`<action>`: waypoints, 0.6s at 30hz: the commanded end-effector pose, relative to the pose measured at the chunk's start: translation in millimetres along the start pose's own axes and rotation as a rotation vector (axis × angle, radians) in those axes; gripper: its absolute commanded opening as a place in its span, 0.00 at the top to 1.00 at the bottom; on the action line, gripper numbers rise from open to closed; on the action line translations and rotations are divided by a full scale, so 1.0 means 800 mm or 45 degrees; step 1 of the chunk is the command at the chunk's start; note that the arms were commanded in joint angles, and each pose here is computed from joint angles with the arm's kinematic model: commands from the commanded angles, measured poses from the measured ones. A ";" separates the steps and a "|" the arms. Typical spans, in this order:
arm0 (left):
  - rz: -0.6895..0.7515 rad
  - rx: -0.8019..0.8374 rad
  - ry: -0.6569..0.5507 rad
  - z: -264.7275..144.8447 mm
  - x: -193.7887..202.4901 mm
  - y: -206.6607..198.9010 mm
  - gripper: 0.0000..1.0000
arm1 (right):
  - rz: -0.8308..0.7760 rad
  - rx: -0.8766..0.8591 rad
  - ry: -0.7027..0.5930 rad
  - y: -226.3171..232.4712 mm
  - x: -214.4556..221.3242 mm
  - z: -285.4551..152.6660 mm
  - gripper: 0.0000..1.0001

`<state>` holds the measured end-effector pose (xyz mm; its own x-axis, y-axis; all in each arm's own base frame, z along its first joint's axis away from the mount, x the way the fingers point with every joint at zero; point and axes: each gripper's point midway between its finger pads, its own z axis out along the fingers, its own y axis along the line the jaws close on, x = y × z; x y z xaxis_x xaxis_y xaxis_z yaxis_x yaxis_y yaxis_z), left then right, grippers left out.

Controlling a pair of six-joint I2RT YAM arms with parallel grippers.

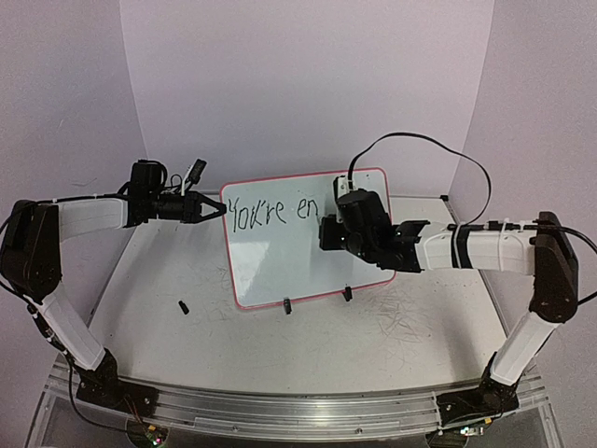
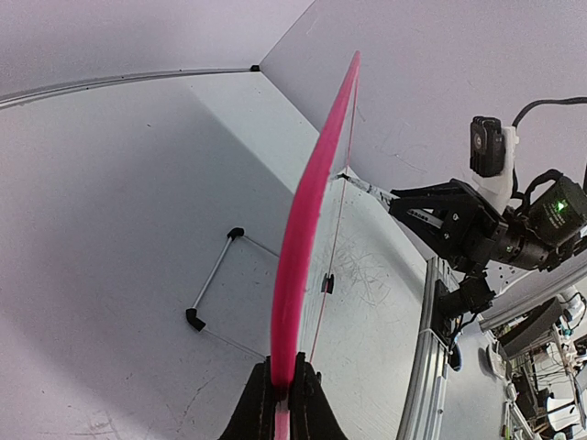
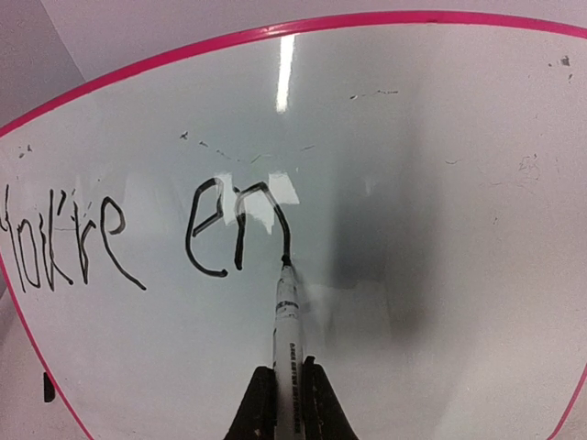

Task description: Write a sentence on the whiteboard

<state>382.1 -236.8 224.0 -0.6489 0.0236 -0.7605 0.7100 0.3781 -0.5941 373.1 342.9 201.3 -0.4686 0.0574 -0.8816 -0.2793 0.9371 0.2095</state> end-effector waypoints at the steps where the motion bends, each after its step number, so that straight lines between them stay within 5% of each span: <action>1: 0.068 0.044 -0.001 0.004 -0.013 -0.024 1.00 | -0.001 -0.013 0.000 -0.001 -0.016 -0.015 1.00; 18: 0.076 0.043 -0.005 0.002 -0.014 -0.026 1.00 | 0.046 -0.054 -0.145 -0.006 -0.074 -0.016 1.00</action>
<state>381.5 -237.2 224.3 -0.6475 0.0253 -0.7616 0.7125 0.3744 -0.5934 381.1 323.3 228.2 -0.4443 0.0855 -0.8918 -0.2779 0.9332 0.2279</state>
